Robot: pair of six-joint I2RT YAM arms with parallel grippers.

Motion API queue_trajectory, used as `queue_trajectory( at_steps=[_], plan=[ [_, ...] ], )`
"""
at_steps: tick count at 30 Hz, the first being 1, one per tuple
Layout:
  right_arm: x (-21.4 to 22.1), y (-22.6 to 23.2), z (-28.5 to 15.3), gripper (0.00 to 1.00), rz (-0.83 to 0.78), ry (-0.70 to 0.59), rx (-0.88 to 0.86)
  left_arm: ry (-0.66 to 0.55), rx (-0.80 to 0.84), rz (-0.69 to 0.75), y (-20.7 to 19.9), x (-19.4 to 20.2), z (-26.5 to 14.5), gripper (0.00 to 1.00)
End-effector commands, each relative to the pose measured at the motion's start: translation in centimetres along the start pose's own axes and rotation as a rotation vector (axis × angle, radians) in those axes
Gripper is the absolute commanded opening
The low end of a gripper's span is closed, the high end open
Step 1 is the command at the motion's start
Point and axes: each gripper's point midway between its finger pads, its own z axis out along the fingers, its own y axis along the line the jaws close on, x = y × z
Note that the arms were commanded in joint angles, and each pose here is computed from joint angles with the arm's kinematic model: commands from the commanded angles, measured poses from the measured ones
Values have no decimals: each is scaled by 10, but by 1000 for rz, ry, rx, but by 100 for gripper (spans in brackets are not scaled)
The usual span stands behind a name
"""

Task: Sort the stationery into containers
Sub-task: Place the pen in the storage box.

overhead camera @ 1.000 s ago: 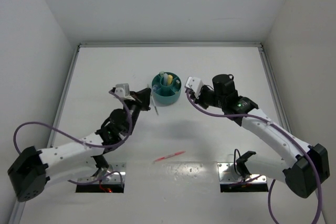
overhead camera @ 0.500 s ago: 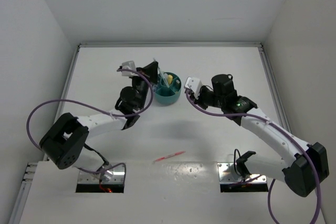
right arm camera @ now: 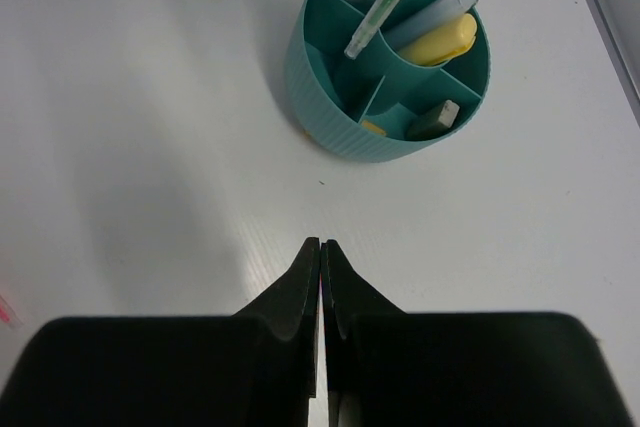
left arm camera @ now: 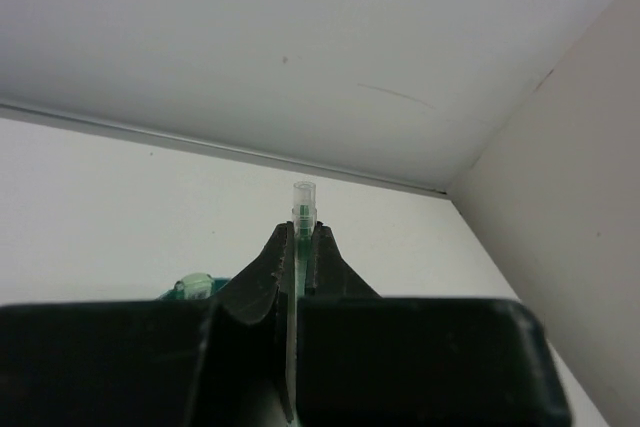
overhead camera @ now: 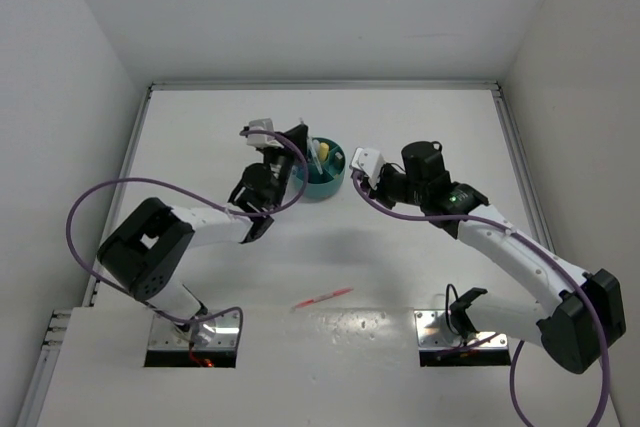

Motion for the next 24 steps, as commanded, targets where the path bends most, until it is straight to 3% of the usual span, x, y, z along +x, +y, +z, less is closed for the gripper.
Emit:
queue_trajectory(
  at_steps=[1,18,21,24],
  plan=[
    [-5,-3,1,0,-16,-23,0,-38,0,18,7,1,0,0],
    [-1,-2,5,0,-19,-9,-9,-10,0,59,26,32,-11,0],
    [1,-1,4,0,-16,-2,-14,0,-4,64,29,37,-12,11],
    [1,-1,4,0,-16,-2,-14,18,-11,73,31,41,-13,34]
  ],
)
